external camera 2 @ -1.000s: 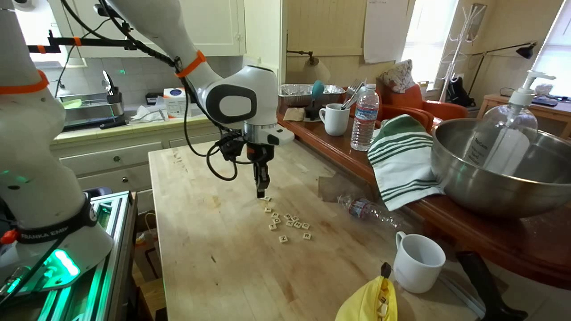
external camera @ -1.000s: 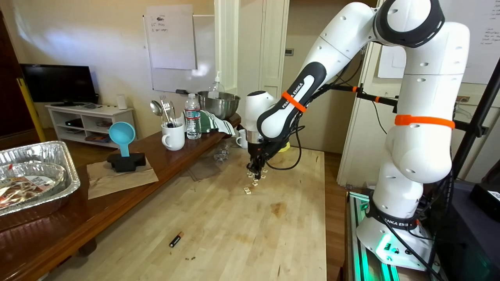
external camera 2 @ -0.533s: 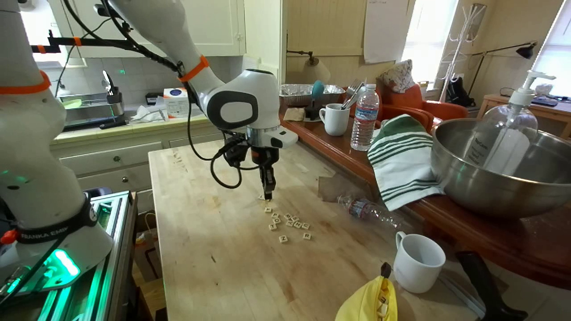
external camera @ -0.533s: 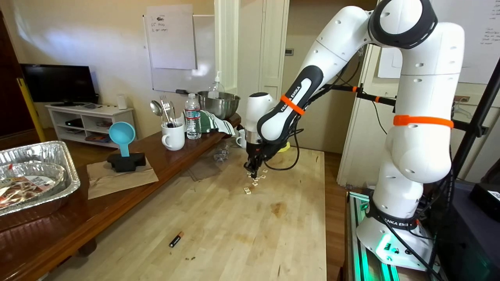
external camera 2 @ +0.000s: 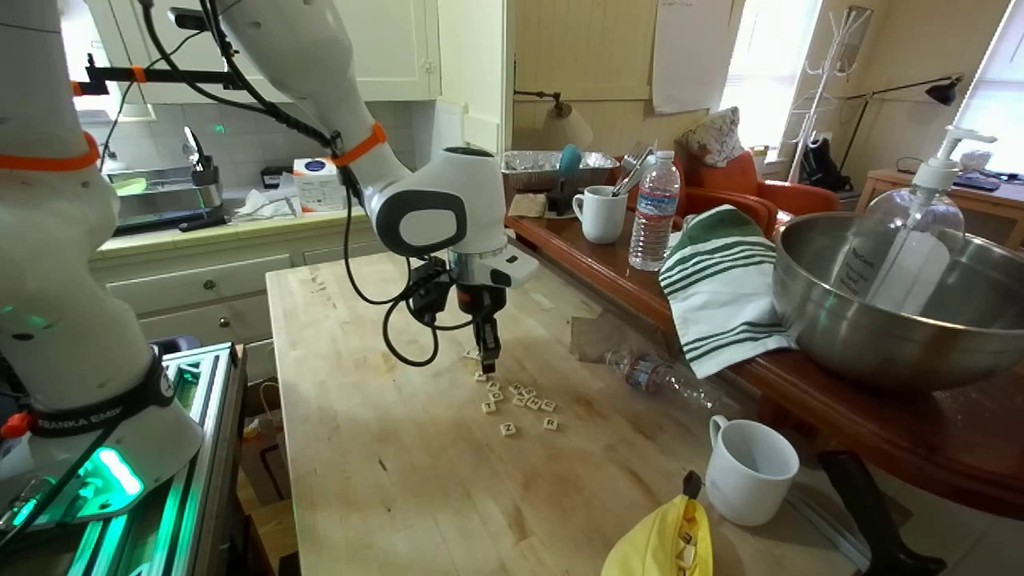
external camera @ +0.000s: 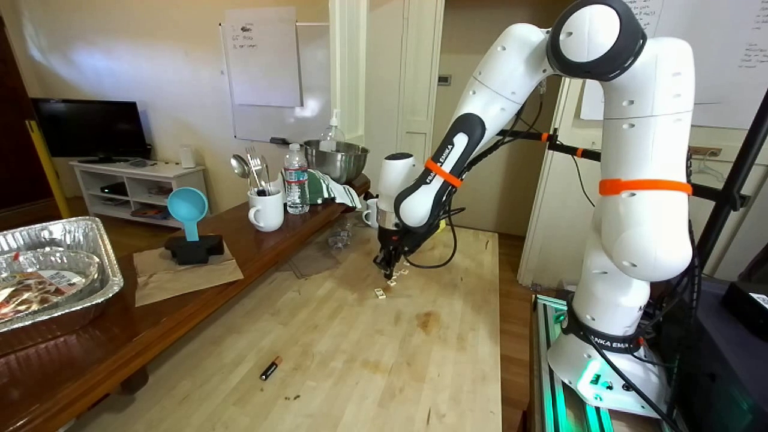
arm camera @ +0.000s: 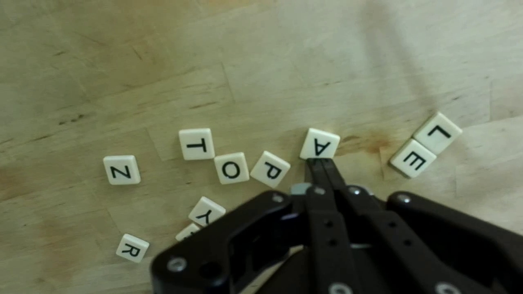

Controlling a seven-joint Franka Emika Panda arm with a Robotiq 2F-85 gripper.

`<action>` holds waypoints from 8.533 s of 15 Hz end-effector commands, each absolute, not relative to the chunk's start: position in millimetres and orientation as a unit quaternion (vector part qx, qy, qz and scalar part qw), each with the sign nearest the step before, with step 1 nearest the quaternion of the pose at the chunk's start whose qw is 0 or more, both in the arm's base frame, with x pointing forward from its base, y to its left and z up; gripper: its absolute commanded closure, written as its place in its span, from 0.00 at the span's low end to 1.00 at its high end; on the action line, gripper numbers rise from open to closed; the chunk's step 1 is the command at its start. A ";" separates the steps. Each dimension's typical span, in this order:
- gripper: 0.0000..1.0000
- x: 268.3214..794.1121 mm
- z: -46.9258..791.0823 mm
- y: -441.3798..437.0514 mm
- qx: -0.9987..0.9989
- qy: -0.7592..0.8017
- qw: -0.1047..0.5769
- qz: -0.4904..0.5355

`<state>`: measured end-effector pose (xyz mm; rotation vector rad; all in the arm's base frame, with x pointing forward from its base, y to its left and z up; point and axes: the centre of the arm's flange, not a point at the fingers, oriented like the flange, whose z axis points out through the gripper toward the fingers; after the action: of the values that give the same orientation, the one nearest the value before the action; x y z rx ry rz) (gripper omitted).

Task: Move some of the letters to the left to spell the word LEAP

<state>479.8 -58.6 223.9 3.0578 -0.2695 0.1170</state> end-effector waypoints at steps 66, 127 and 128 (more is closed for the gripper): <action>1.00 481.7 195.3 -28.3 0.979 0.172 0.093 0.063; 1.00 461.7 218.8 0.7 0.933 0.315 0.147 0.096; 1.00 461.9 220.0 0.7 0.933 0.313 0.148 0.097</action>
<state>468.6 -0.4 215.2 2.6754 0.9311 0.2595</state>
